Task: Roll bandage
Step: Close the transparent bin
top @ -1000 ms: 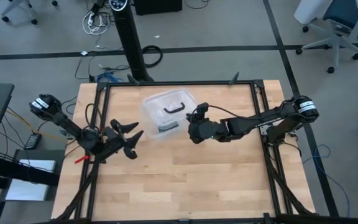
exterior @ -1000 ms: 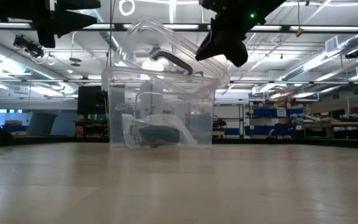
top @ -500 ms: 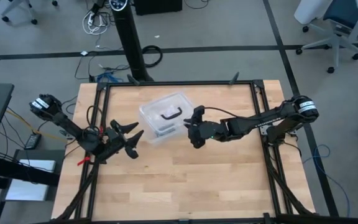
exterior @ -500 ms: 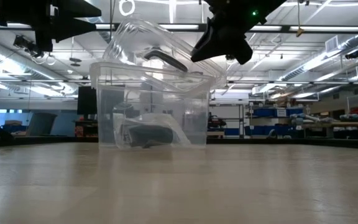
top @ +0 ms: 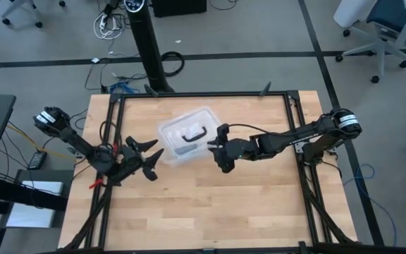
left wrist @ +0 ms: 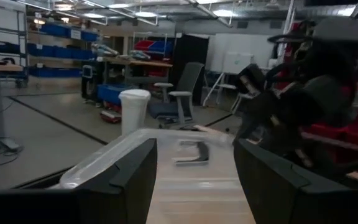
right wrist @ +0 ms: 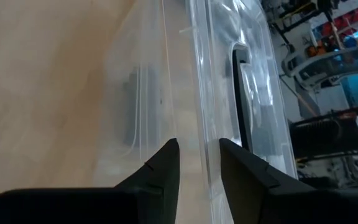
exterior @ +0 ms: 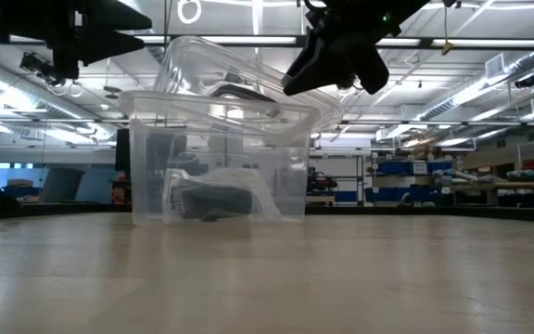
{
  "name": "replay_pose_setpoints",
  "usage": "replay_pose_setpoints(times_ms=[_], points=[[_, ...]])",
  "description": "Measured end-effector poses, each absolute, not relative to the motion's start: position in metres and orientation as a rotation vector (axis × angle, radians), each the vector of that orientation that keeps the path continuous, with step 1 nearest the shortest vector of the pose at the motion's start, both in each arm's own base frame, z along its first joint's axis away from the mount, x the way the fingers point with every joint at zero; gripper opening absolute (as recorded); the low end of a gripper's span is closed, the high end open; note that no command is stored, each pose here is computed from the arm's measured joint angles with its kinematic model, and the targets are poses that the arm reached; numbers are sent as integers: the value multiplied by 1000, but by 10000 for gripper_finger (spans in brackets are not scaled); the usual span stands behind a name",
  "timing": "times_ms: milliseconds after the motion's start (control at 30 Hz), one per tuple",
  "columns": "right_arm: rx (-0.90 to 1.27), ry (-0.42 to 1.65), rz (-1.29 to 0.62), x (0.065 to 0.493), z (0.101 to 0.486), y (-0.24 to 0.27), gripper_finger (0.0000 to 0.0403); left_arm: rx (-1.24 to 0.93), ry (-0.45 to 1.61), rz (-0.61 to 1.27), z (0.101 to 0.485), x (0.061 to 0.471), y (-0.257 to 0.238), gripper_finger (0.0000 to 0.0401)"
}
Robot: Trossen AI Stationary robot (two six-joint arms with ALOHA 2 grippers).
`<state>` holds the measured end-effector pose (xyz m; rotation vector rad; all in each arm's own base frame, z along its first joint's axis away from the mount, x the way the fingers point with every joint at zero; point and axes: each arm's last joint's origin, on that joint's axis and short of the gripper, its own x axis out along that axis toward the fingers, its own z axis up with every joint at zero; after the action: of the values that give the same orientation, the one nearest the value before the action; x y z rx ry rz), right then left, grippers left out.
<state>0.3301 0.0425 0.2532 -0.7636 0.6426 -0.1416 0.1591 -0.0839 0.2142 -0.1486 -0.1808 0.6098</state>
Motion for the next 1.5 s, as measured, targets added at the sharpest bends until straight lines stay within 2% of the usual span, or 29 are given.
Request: replay_pose_setpoints(times_ms=[367, 800, 1033, 1267, 1367, 1500], points=[[-695, 616, -73, 331, 253, 45, 105, -119, -118, 676, 205, 160, -84, 218], [-606, 605, -27, 331, 252, 47, 134, -123, -92, 672, 198, 162, -85, 218], [-587, 574, 18, 332, 254, 49, 132, -131, -97, 527, 197, 164, -89, 218], [-563, 505, 60, 335, 258, 52, 136, -149, -84, 517, 193, 165, -89, 218], [-579, 496, 0, 331, 264, 57, 140, -150, -90, 518, 197, 166, -91, 218], [-704, 530, -314, 308, 289, 55, 136, -82, -86, 555, 214, 169, -101, 218]])
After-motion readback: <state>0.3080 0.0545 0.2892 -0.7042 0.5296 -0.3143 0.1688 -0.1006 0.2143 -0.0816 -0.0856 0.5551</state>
